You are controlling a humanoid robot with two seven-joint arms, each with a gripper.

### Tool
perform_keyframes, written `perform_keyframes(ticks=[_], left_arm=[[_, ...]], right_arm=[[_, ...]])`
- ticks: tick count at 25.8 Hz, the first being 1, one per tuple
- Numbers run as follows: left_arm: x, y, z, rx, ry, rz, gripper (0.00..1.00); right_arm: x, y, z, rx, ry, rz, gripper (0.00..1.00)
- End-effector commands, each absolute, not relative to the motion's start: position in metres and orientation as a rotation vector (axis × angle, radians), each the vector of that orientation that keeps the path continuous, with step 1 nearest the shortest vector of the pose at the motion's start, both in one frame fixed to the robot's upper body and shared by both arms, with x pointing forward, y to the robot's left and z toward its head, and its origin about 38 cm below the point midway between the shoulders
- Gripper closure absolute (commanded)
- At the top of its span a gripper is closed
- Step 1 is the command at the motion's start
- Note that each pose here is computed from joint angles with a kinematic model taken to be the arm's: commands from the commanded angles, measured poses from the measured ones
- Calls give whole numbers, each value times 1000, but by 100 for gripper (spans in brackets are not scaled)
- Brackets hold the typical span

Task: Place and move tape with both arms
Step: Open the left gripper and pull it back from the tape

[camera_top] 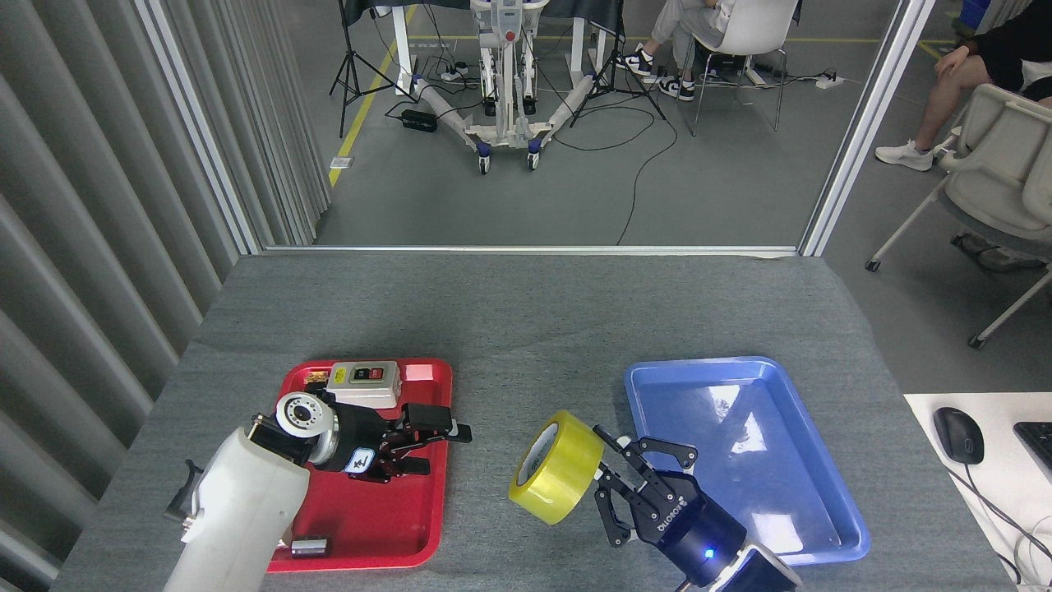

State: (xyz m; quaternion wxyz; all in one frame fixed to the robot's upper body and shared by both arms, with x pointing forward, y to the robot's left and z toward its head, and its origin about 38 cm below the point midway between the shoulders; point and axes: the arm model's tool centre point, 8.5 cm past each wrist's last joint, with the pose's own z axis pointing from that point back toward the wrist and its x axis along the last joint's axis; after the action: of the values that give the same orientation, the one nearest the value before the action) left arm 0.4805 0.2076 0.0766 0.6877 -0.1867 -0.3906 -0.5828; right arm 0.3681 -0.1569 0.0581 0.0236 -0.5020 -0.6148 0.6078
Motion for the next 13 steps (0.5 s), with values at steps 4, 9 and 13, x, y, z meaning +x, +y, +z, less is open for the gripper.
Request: perform_keyframes(ticks=[4,9,13], left_arm=[[517,245,95,-171,-988,-1151,1],[526,281,100,45,-1075,-1028,1],[533,296,103,195,-1146,-926,1]], right_arm=[[371,-198,65,-1536,-1848,1835,90],[385,-237,78,-1529,-1732,1711,90],[397,-268,84,-1522,-1552,1620,89]])
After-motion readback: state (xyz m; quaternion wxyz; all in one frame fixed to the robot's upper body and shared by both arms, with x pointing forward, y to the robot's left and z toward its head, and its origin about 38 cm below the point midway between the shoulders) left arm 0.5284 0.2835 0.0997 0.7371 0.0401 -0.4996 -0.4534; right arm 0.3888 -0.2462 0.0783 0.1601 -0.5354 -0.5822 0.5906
